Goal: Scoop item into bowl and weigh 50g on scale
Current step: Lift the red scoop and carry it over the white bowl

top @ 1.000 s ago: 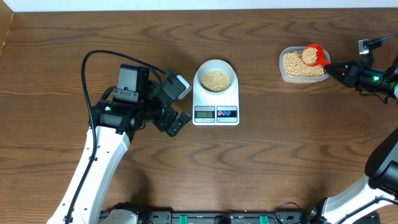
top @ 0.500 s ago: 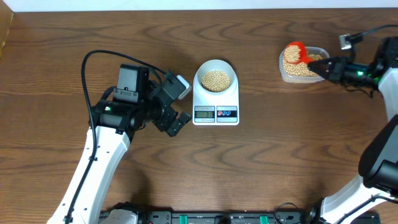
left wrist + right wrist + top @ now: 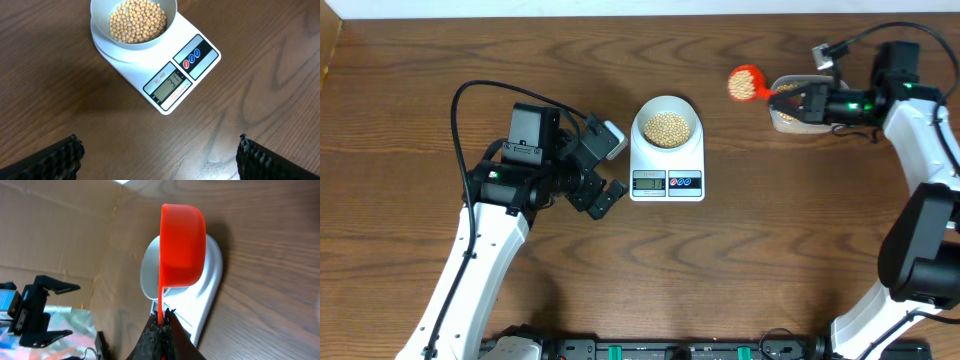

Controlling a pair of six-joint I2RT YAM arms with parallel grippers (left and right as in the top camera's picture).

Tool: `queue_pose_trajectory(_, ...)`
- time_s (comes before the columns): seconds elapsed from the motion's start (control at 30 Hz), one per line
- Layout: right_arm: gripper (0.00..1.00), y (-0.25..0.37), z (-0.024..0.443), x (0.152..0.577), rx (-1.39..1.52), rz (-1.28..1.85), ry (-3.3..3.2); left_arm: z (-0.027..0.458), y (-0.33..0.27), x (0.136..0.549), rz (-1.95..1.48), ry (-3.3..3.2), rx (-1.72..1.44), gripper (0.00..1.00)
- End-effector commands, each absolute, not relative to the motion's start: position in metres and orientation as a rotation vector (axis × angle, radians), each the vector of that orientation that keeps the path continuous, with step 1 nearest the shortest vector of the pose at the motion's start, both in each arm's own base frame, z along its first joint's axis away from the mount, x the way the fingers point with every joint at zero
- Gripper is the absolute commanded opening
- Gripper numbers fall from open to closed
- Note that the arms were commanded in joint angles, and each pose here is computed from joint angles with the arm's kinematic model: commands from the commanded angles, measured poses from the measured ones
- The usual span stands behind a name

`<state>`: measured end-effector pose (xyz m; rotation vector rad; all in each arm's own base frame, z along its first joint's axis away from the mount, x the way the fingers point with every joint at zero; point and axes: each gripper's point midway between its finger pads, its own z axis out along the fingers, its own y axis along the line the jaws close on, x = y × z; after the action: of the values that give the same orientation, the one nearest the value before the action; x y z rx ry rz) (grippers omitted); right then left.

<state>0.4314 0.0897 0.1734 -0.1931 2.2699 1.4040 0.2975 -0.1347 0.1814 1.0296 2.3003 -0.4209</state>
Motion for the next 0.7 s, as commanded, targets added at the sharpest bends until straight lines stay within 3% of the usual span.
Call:
queue_pose_trajectory(0.0, 0.01, 0.110, 0.180, 0.429, -0.246, 1.462, 2.247, 0.188, -0.136, 0.302, -0.418, 2.272, 1.043, 1.00)
queue_pose_trajectory(0.67, 0.01, 0.178, 0.187, 0.421, -0.512, 1.476, 2.181, 0.188, -0.136, 0.302, -0.418, 2.272, 1.043, 1.00)
